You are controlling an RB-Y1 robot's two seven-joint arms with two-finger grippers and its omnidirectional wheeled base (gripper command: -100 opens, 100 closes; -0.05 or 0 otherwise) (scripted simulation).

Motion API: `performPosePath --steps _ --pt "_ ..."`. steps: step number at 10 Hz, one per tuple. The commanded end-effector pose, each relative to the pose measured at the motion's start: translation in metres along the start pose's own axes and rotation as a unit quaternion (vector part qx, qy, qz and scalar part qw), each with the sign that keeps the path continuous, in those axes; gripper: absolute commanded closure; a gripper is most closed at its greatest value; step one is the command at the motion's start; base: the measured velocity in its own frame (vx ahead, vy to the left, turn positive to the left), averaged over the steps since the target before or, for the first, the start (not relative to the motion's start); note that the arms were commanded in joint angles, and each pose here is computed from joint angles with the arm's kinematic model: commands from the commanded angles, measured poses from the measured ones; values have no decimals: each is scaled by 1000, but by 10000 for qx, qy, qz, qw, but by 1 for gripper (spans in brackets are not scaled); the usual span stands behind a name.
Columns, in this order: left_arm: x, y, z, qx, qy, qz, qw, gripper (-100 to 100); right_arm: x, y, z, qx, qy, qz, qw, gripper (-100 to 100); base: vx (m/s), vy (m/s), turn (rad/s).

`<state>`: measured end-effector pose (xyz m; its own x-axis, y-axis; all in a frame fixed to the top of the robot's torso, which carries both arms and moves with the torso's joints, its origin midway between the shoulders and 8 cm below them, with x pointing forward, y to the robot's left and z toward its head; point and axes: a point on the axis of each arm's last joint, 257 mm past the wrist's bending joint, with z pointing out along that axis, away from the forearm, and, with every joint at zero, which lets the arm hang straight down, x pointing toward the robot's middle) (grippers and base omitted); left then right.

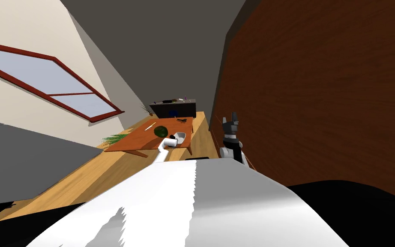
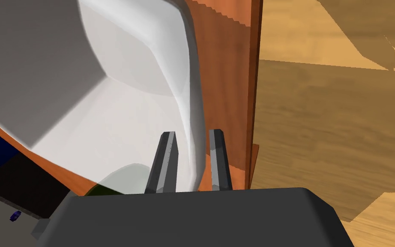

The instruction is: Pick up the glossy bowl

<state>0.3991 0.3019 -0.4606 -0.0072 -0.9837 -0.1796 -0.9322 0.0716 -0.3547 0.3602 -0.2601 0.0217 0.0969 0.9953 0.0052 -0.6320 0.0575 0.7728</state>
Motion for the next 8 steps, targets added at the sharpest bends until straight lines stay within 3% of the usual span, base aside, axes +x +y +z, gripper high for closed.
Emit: performPosePath --steps 1,3,4,5,6,7,8 --pt "37 4 -9 4 151 245 9996 100 0 0 0 0 0 0 10000 0 79 8 335" --pt "44 -14 -21 249 209 256 9991 100 0 0 0 1 -1 -1 10000 0 97 -12 266" --pt "75 0 -28 128 341 467 9982 100 0 0 0 0 0 0 10000 0 126 -10 323" --pt "82 -12 -38 307 400 480 9976 100 0 0 0 2 -1 -1 10000 0 130 -30 452" --pt "82 -20 -44 420 413 470 9972 100 0 0 0 1 -1 -1 10000 0 52 -22 98" --pt "79 -13 -38 320 386 477 9976 100 0 0 0 0 0 0 10000 0 16 -6 -21" --pt "81 -15 -39 341 396 477 9975 0 0 0 0 0 0 0 10000 0 7 -3 1"
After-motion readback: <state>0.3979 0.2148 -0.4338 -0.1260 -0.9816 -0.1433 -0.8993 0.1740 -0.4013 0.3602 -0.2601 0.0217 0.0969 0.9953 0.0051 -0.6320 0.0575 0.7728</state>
